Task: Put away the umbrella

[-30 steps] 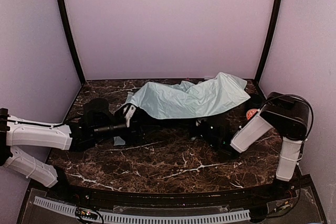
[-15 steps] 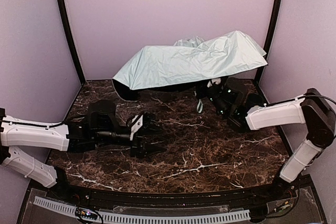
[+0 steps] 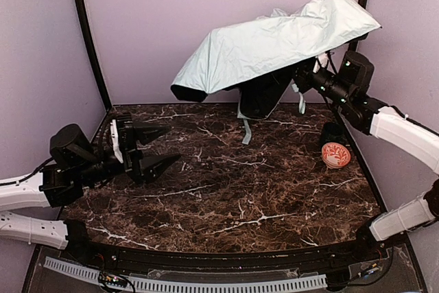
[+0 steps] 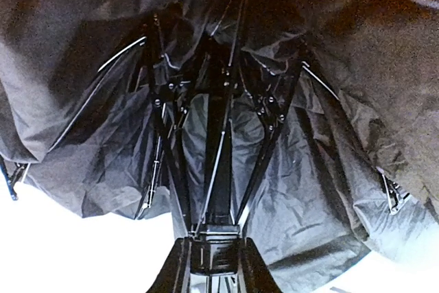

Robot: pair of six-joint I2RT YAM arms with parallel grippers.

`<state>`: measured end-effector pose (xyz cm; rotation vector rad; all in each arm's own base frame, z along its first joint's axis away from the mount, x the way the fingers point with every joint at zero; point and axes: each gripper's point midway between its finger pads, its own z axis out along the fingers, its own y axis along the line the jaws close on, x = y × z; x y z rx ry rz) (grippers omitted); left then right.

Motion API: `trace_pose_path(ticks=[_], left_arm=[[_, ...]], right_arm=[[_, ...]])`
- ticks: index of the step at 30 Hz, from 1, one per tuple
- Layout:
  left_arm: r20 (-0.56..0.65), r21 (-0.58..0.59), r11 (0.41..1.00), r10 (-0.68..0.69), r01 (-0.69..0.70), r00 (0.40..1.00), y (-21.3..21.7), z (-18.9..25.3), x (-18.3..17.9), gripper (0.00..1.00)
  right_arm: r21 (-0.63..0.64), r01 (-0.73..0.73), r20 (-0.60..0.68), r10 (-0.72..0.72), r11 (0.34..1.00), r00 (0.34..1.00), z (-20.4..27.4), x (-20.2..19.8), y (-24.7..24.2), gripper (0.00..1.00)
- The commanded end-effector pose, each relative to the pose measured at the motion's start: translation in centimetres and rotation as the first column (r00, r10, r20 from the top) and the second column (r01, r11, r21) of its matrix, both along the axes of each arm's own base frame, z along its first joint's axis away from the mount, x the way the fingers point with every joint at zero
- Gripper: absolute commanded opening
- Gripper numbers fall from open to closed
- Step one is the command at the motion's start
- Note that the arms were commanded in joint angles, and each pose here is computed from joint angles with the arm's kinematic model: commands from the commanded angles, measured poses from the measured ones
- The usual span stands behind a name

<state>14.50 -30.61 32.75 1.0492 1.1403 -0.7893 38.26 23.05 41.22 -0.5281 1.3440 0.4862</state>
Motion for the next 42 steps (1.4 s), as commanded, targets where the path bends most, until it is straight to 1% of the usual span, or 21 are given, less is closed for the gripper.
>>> trace_pose_path(ticks=[1, 4, 8, 10, 13, 15, 16, 19, 21, 24, 26, 28, 29, 31, 32, 35, 37, 40, 42], left_arm=[[0.013, -0.156, 0.979, 0.131, -0.127, 0.991, 2.3, 4.8, 1.3, 0.68], [0.003, -0.178, 0.979, 0.105, -0.103, 0.994, 2.2, 5.9, 0.9, 0.68], [0.001, -0.212, 0.972, 0.100, -0.097, 0.995, 2.6, 7.3, 0.7, 0.68], [-0.003, -0.201, 0.974, 0.108, -0.106, 0.994, 2.4, 7.1, 1.0, 0.69], [-0.031, -0.142, 0.978, 0.147, -0.150, 0.989, 1.4, 5.3, 2.3, 0.69], [-0.055, -0.095, 0.982, 0.156, -0.161, 0.986, 0.6, 3.9, 3.0, 0.69], [-0.064, -0.080, 0.984, 0.154, -0.159, 0.986, 0.3, 3.3, 3.2, 0.69], [-0.061, -0.078, 0.986, 0.143, -0.147, 0.988, 0.0, 2.8, 3.1, 0.68], [-0.053, -0.073, 0.984, 0.156, -0.160, 0.986, 0.1, 2.7, 3.2, 0.68], [-0.047, -0.061, 0.982, 0.176, -0.178, 0.983, 0.4, 2.0, 3.4, 0.66], [-0.047, -0.061, 0.979, 0.194, -0.196, 0.980, 0.8, 1.5, 3.5, 0.64], [-0.048, -0.056, 0.971, 0.229, -0.231, 0.972, 1.3, 0.6, 4.0, 0.63], [-0.045, -0.047, 0.965, 0.254, -0.256, 0.966, 1.5, -0.3, 4.4, 0.62], [-0.048, -0.021, 0.951, 0.308, -0.309, 0.950, 1.7, -2.1, 5.3, 0.61], [-0.051, -0.011, 0.948, 0.317, -0.318, 0.947, 1.6, -2.7, 5.5, 0.60], [-0.056, -0.011, 0.955, 0.296, -0.297, 0.954, 1.1, -3.9, 5.4, 0.60], [-0.032, -0.002, 0.963, 0.268, -0.268, 0.963, 0.7, -4.7, 5.1, 0.61], [-0.024, 0.010, 0.958, 0.288, -0.288, 0.957, 1.3, -5.9, 5.9, 0.62], [-0.060, -0.004, 0.951, 0.308, -0.308, 0.950, 2.8, -6.6, 7.0, 0.64]], right_arm=[[-0.172, -0.207, -0.047, 0.202, 0.963, 0.978, -0.5, -4.2, 1.5, 0.00], [-0.233, -0.299, -0.115, 0.279, 0.925, 0.953, -1.5, -6.0, 2.0, 0.00], [-0.288, -0.333, -0.188, 0.288, 0.898, 0.939, -3.3, -6.8, 1.9, 0.00], [-0.293, -0.332, -0.199, 0.283, 0.897, 0.938, -3.7, -6.8, 1.8, 0.00], [-0.283, -0.325, -0.183, 0.282, 0.903, 0.942, -3.1, -6.9, 1.8, 0.00], [-0.260, -0.243, -0.155, 0.208, 0.935, 0.966, -1.9, -5.7, 1.0, 0.00], [-0.245, -0.157, -0.135, 0.127, 0.957, 0.983, -1.0, -4.5, 0.1, 0.00], [-0.244, -0.052, -0.063, 0.037, 0.968, 0.997, 1.2, -3.2, -1.0, 0.00], [-0.237, -0.048, -0.002, 0.049, 0.970, 0.999, 2.9, -3.3, -1.1, 0.00], [-0.231, -0.061, 0.016, 0.066, 0.971, 0.998, 5.5, -2.9, -1.2, 0.00], [-0.212, -0.028, 0.024, 0.034, 0.977, 0.999, 7.6, -2.3, -1.7, 0.00], [-0.160, 0.033, 0.058, -0.024, 0.987, 0.998, 10.5, -2.0, -2.7, 0.00], [-0.145, 0.033, 0.076, -0.022, 0.989, 0.997, 11.5, -2.2, -2.8, 0.00], [-0.141, -0.034, 0.116, 0.051, 0.989, 0.992, 13.5, -3.6, -2.2, 0.00], [-0.153, -0.095, 0.133, 0.116, 0.984, 0.984, 14.3, -4.7, -1.6, 0.00], [-0.214, -0.248, 0.161, 0.285, 0.945, 0.945, 16.0, -8.0, -0.1, 0.00], [-0.271, -0.334, 0.137, 0.379, 0.903, 0.915, 15.7, -9.8, 0.7, 0.00], [-0.306, -0.388, 0.110, 0.437, 0.869, 0.893, 15.6, -11.1, 1.0, 0.00], [-0.312, -0.401, 0.085, 0.446, 0.861, 0.891, 15.0, -11.3, 1.0, 0.00]])
